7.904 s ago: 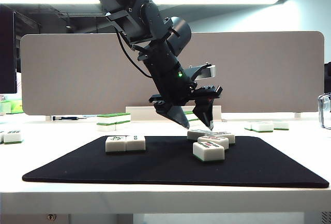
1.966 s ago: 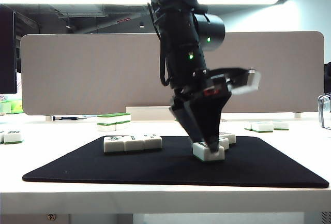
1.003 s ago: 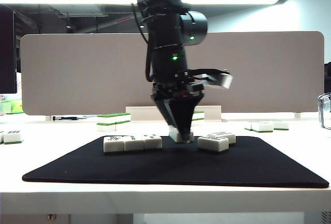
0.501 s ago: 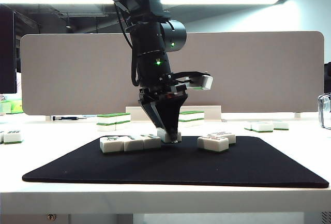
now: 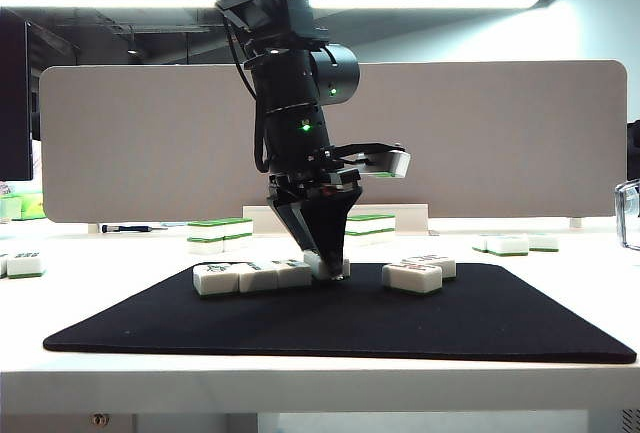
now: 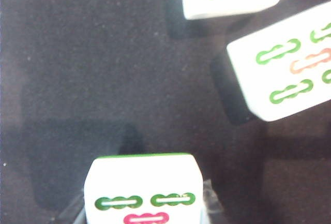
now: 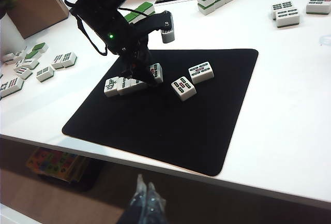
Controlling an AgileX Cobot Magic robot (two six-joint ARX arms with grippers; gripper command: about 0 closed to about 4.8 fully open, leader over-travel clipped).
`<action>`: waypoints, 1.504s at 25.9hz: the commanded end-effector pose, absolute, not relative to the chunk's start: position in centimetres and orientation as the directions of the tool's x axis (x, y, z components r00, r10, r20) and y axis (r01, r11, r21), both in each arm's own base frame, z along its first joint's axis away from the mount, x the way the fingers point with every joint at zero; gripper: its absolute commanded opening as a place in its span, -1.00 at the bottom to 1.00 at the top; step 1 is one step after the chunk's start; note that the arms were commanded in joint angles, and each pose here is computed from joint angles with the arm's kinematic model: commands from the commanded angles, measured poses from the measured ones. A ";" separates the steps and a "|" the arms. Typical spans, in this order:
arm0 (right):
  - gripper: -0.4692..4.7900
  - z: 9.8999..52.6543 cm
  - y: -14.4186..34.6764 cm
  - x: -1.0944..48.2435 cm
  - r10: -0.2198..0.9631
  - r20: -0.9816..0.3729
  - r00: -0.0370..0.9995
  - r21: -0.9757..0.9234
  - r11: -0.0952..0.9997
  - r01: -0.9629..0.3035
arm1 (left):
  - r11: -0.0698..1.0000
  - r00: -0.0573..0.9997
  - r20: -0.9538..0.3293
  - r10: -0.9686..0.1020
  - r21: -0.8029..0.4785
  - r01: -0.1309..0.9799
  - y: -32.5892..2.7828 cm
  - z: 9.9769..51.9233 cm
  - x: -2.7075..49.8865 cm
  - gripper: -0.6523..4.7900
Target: Align six mahjong tiles in a row on the table.
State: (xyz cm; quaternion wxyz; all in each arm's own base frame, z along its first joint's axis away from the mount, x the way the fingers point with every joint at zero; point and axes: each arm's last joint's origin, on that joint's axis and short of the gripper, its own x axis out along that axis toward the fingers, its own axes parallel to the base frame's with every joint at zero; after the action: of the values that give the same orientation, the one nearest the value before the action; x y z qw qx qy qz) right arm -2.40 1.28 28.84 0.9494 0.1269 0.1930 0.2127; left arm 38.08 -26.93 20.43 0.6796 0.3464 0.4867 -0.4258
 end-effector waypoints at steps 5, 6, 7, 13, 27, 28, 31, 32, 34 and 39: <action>-0.82 28.9 1.3 -2.6 0.452 -0.292 0.843 0.311 0.878 -0.363 | 0.416 0.157 -0.961 -0.227 0.050 0.908 -25.9 20.6 38.5 -0.07; -0.82 28.9 1.3 -2.6 0.452 -0.292 0.843 0.311 0.878 -0.363 | 0.413 0.150 -0.960 -0.236 0.040 0.910 -26.0 20.6 38.5 -0.07; -0.82 28.9 1.3 -2.6 0.452 -0.292 0.843 0.311 0.878 -0.363 | 0.413 0.148 -0.960 -0.239 0.038 0.910 -26.0 20.6 38.5 -0.06; -0.82 28.9 1.3 -2.6 0.452 -0.292 0.843 0.311 0.878 -0.363 | 0.418 0.148 -0.960 -0.238 0.036 0.908 -26.0 20.6 38.5 0.31; -0.82 28.9 1.3 -2.6 0.452 -0.292 0.843 0.311 0.878 -0.363 | 0.504 0.121 -0.882 -0.454 -0.142 0.852 -32.0 21.2 35.5 0.31; -0.82 28.9 1.3 -2.6 0.452 -0.292 0.843 0.311 0.878 -0.363 | 0.507 0.123 -0.888 -0.442 -0.135 0.851 -32.2 20.8 35.5 0.31; -0.82 28.9 1.3 -2.6 0.452 -0.292 0.843 0.312 0.878 -0.363 | 0.530 0.154 -0.907 -0.392 -0.086 0.844 -32.3 20.0 35.6 0.31; -0.82 28.9 1.3 -2.6 0.452 -0.292 0.843 0.311 0.878 -0.363 | 0.537 0.166 -0.910 -0.379 -0.070 0.841 -32.3 19.9 35.7 0.31; -0.82 28.9 1.3 -2.6 0.451 -0.292 0.843 0.311 0.879 -0.363 | 0.535 0.163 -0.909 -0.383 -0.074 0.842 -32.3 19.9 35.7 0.31; -0.82 28.9 1.2 -2.6 0.428 -0.296 0.854 0.304 0.890 -0.341 | 0.532 0.176 -0.903 -0.393 -0.067 0.844 -32.6 20.0 35.7 0.22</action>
State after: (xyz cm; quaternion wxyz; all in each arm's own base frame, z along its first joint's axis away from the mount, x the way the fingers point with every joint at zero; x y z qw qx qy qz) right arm -2.39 1.25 28.84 0.9509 0.1260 0.1927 0.2068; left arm 35.64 -32.41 19.54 0.7237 0.2364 0.4924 -0.4218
